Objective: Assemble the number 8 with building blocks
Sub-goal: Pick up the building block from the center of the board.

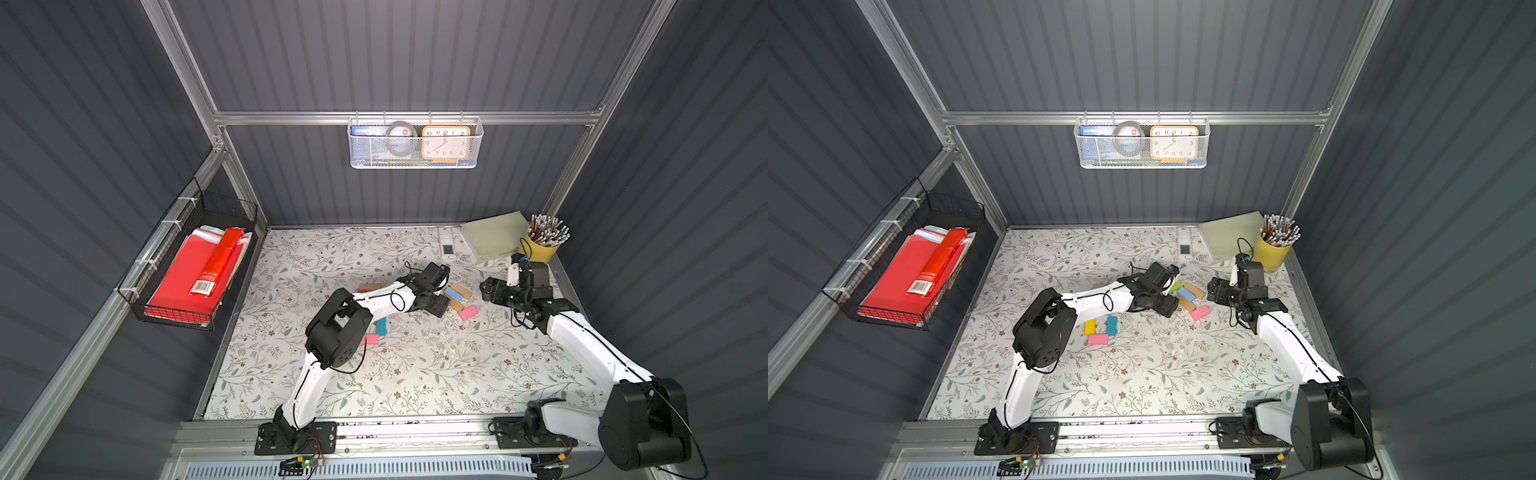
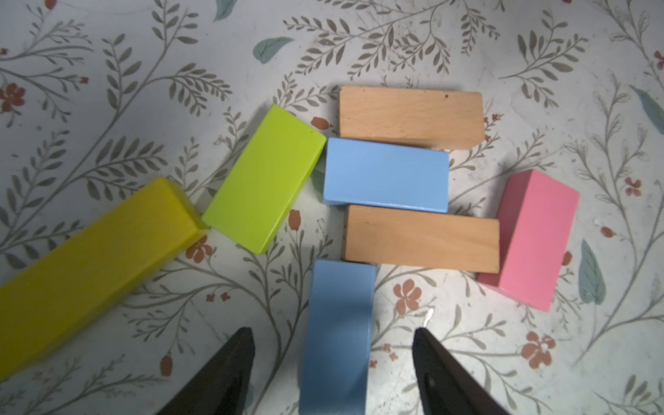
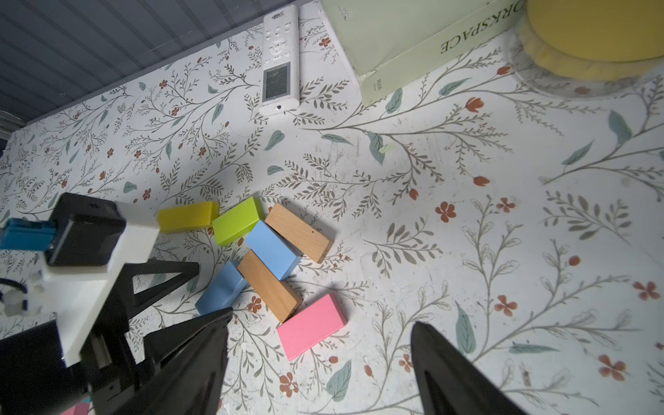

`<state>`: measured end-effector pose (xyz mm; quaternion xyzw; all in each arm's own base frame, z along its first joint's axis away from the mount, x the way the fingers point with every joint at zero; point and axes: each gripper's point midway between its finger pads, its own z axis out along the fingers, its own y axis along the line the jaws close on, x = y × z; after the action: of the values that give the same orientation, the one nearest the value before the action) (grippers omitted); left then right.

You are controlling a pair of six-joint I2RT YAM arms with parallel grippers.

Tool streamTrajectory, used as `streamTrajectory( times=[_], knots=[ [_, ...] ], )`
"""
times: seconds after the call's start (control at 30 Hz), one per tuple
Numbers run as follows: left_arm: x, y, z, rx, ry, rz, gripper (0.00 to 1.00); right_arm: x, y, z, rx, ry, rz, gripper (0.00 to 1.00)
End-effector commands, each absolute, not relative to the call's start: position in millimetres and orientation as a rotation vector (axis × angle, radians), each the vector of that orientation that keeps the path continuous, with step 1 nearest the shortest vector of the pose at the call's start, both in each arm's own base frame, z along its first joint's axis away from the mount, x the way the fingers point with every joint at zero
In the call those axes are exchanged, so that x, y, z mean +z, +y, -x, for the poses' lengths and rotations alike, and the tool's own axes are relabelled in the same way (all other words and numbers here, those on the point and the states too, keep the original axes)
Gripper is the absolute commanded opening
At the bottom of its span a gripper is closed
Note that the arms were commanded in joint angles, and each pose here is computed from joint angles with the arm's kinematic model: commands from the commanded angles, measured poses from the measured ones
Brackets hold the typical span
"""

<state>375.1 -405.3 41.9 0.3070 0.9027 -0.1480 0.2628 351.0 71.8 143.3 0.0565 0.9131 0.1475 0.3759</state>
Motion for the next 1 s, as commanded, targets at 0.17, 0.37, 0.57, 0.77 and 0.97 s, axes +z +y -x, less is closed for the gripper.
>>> streamTrajectory(
  times=[0.17, 0.37, 0.57, 0.77, 0.97],
  knots=[
    [28.2, -413.6, -371.4, -0.404, 2.464, -0.854, 0.65, 148.5, 70.2, -345.1, 0.388, 2.317, -0.146, 0.84],
    [22.4, -413.9, -371.9, -0.388, 2.471, -0.86, 0.63, 146.8, 71.1, -343.8, 0.399, 2.321, -0.145, 0.84],
    [18.2, -412.5, -371.4, -0.382, 2.48, -0.855, 0.53, 142.9, 72.0, -342.2, 0.403, 2.328, -0.143, 0.84],
    [22.1, -408.5, -373.2, -0.368, 2.478, -0.818, 0.43, 142.4, 73.1, -342.6, 0.41, 2.328, -0.141, 0.84],
    [41.7, -403.7, -370.7, -0.417, 2.482, -0.703, 0.32, 140.0, 73.5, -342.1, 0.417, 2.334, -0.146, 0.84]
  ],
)
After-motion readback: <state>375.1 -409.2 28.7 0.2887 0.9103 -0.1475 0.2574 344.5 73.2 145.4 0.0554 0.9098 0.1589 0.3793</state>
